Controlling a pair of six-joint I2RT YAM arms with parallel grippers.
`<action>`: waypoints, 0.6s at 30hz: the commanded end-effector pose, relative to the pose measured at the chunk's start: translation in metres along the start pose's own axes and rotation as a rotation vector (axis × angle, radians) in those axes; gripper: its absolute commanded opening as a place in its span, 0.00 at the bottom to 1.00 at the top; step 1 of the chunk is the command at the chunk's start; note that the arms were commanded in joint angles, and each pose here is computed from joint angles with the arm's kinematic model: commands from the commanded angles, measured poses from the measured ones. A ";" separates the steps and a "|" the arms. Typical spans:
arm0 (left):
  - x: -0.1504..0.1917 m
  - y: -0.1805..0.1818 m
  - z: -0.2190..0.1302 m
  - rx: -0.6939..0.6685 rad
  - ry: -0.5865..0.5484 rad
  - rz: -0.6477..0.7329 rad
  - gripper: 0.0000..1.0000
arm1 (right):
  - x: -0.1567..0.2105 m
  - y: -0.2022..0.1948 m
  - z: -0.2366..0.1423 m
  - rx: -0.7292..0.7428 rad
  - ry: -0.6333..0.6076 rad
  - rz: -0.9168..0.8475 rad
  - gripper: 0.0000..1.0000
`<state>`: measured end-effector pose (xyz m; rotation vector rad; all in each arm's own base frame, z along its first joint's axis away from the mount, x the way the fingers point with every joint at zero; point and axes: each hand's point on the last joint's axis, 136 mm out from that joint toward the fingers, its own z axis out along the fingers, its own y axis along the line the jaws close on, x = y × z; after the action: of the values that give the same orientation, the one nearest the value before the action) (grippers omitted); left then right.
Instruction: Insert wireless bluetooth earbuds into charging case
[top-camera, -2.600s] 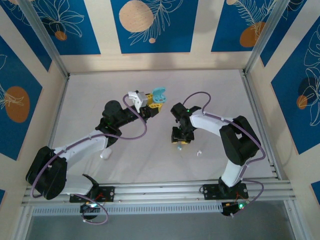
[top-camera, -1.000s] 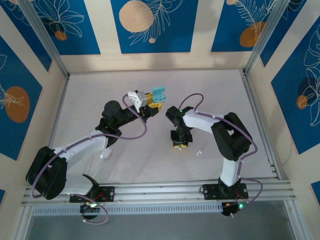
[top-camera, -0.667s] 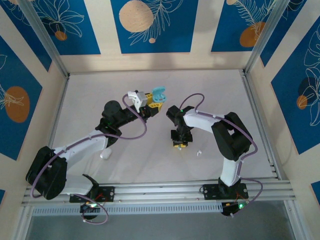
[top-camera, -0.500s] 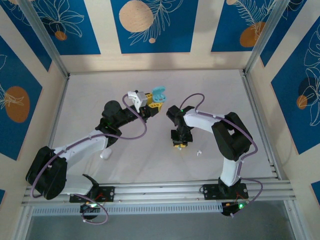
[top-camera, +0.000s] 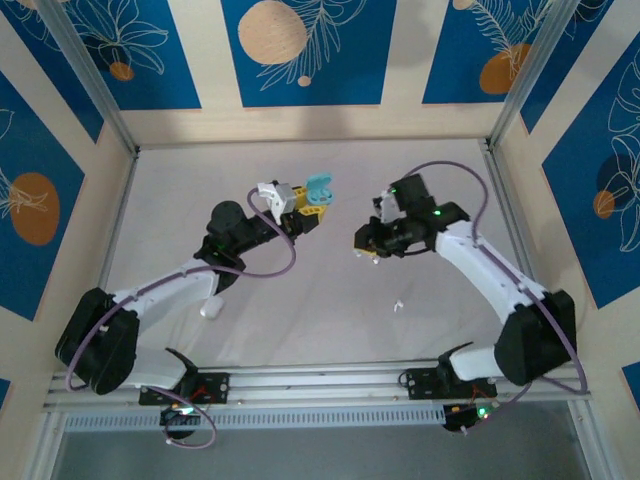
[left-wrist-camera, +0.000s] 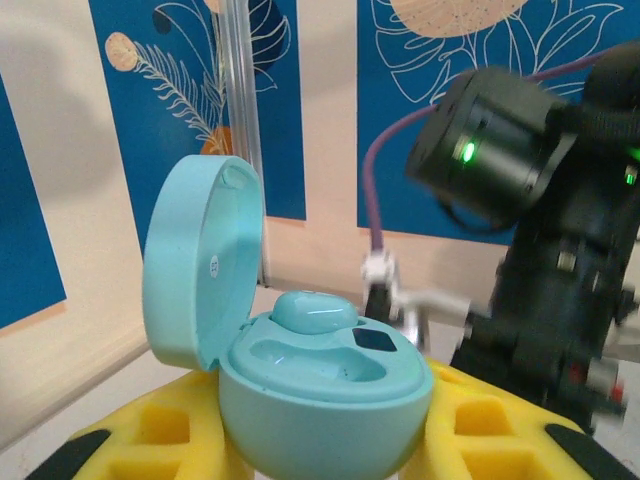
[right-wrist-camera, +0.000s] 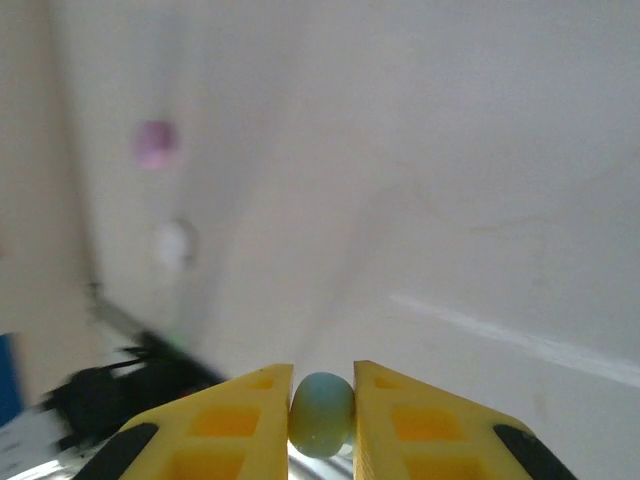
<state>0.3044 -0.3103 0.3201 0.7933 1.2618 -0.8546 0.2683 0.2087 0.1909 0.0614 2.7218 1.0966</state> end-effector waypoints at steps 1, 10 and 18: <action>-0.018 -0.005 0.004 0.014 -0.060 0.010 0.31 | 0.010 0.054 -0.037 -0.368 0.073 -0.022 0.20; -0.013 -0.006 0.009 0.036 -0.055 0.004 0.31 | 0.005 0.095 -0.095 -0.599 0.065 -0.099 0.20; -0.005 -0.018 0.018 0.073 -0.076 0.045 0.31 | -0.007 0.118 -0.110 -0.533 -0.066 -0.210 0.20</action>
<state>0.3067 -0.3232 0.3063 0.8027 1.2679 -0.8822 0.2522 0.2146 0.3245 -0.1835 2.2972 1.7188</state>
